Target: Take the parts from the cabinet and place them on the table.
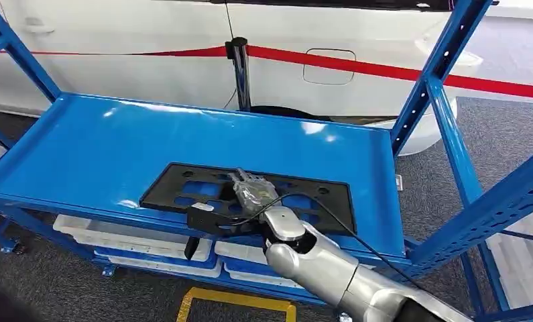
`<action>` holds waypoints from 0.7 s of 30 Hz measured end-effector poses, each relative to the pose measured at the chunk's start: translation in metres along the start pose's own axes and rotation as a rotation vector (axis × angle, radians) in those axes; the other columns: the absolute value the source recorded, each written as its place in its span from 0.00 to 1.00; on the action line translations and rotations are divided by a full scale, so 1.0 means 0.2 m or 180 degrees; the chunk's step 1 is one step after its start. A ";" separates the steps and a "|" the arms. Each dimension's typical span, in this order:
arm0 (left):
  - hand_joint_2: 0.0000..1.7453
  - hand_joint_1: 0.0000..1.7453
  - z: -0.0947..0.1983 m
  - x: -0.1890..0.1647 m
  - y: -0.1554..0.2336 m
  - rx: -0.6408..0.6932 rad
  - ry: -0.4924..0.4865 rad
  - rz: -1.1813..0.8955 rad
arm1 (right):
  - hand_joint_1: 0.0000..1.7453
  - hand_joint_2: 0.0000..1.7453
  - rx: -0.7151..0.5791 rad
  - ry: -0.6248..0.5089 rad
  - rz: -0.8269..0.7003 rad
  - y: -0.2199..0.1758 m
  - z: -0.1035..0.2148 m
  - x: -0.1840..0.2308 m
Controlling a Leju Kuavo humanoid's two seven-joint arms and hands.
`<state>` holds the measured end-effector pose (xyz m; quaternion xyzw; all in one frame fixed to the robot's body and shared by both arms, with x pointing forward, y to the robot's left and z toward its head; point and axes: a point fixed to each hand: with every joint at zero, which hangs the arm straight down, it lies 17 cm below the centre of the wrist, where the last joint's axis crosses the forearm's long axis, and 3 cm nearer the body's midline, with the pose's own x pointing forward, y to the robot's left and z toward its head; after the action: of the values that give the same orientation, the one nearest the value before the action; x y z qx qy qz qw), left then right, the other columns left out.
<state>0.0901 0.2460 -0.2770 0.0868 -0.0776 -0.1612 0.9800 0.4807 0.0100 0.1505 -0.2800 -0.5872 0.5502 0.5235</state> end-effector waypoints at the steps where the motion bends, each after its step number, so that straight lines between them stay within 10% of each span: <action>1: 0.00 0.00 0.00 0.00 0.00 0.0001 0.0000 0.0000 | 0.00 1.00 0.0004 0.0024 -0.0014 0.00 0.00 -0.02; 4: 0.00 0.00 0.00 0.00 0.00 0.0003 -0.0001 -0.0001 | 0.00 1.00 -0.0004 0.0074 -0.0022 -0.01 -0.01 -0.05; 5: 1.00 0.00 0.00 0.00 0.00 0.0003 0.0000 -0.0001 | 0.00 1.00 -0.0006 0.0083 -0.0022 -0.01 -0.01 -0.05; 19: 1.00 0.00 0.00 0.02 0.02 0.0053 -0.0068 0.0005 | 0.00 1.00 -0.0037 0.0135 -0.0041 -0.03 -0.01 -0.10; 20: 1.00 0.14 0.00 0.02 0.02 0.0053 -0.0068 0.0005 | 0.00 1.00 -0.0040 0.0137 -0.0037 -0.03 -0.01 -0.11; 21: 1.00 1.00 0.00 0.02 0.02 0.0052 -0.0067 0.0005 | 0.00 1.00 -0.0042 0.0138 -0.0035 -0.04 -0.01 -0.11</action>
<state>0.0946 0.2478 -0.2764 0.0930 -0.0894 -0.1607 0.9785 0.4901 -0.0115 0.1502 -0.2922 -0.5809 0.5372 0.5373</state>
